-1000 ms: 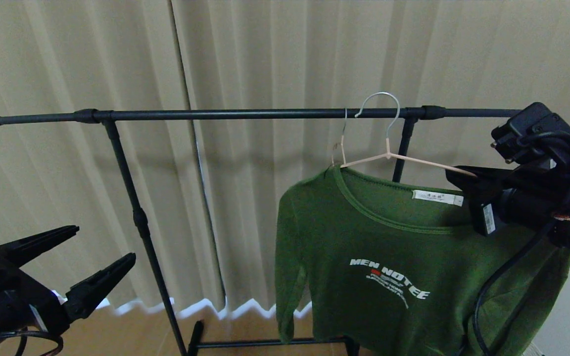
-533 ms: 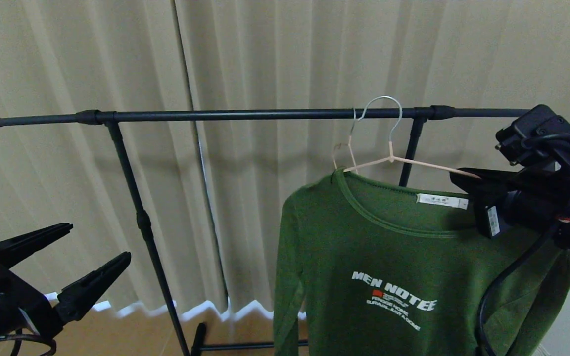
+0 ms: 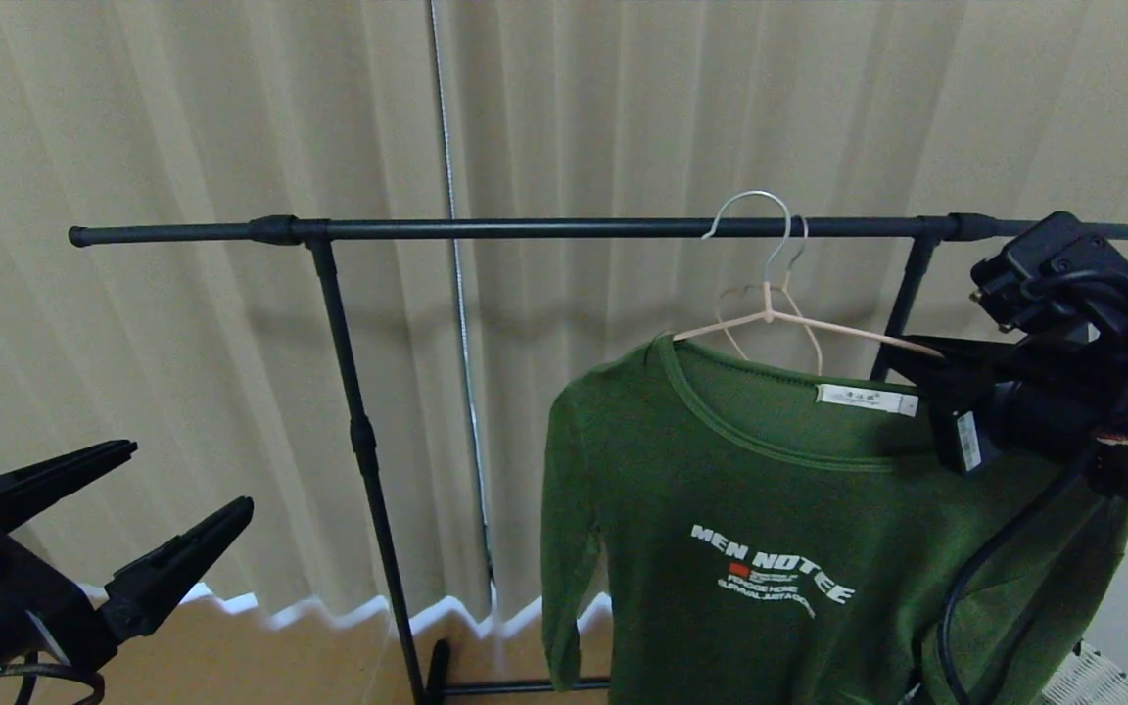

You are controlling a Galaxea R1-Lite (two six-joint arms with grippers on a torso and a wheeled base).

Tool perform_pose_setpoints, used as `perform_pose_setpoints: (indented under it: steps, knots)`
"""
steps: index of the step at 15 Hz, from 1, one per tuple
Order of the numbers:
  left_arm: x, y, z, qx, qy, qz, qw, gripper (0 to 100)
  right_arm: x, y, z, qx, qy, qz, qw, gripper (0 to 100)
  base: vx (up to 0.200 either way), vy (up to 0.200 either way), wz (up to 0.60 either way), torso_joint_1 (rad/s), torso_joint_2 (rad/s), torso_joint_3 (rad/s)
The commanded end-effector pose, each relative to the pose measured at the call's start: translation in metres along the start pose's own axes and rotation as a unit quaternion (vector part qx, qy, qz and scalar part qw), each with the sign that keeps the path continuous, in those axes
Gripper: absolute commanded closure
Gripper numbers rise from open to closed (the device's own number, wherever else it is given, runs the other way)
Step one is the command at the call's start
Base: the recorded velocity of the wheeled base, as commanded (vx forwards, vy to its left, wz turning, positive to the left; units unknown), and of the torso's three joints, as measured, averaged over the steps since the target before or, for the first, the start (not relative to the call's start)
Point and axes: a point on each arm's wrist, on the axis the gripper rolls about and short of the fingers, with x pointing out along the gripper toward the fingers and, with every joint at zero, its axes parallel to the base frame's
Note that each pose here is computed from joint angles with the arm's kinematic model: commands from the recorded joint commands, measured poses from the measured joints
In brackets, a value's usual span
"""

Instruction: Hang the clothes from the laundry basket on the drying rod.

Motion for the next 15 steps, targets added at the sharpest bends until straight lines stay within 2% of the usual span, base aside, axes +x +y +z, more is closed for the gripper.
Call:
perform_pose_setpoints:
  steps: [1,6,11,15]
  knots:
    - [-0.001,0.0,-0.001,0.001,0.0,-0.001,1.0,0,0.0,0.0,0.0,0.0,0.0,0.0,1.0,100,0.0,0.0,0.0,0.0,0.0,0.0]
    - [-0.006,-0.001,0.0,0.002,-0.009,0.001,1.0,0,0.001,-0.001,0.0,0.0,0.003,-0.009,1.0,100,0.0,0.0,0.0,0.0,0.0,0.0]
    - [-0.005,-0.001,0.002,0.0,-0.011,0.002,0.9999,0,0.016,0.0,-0.007,0.022,0.046,-0.066,0.9965,100,0.0,0.0,0.0,0.0,0.0,0.0]
    - [-0.006,0.0,0.002,0.0,-0.011,0.004,0.9999,0,0.018,-0.001,-0.007,0.023,0.048,-0.07,0.9962,100,0.2,0.0,0.0,-0.004,0.0,0.004]
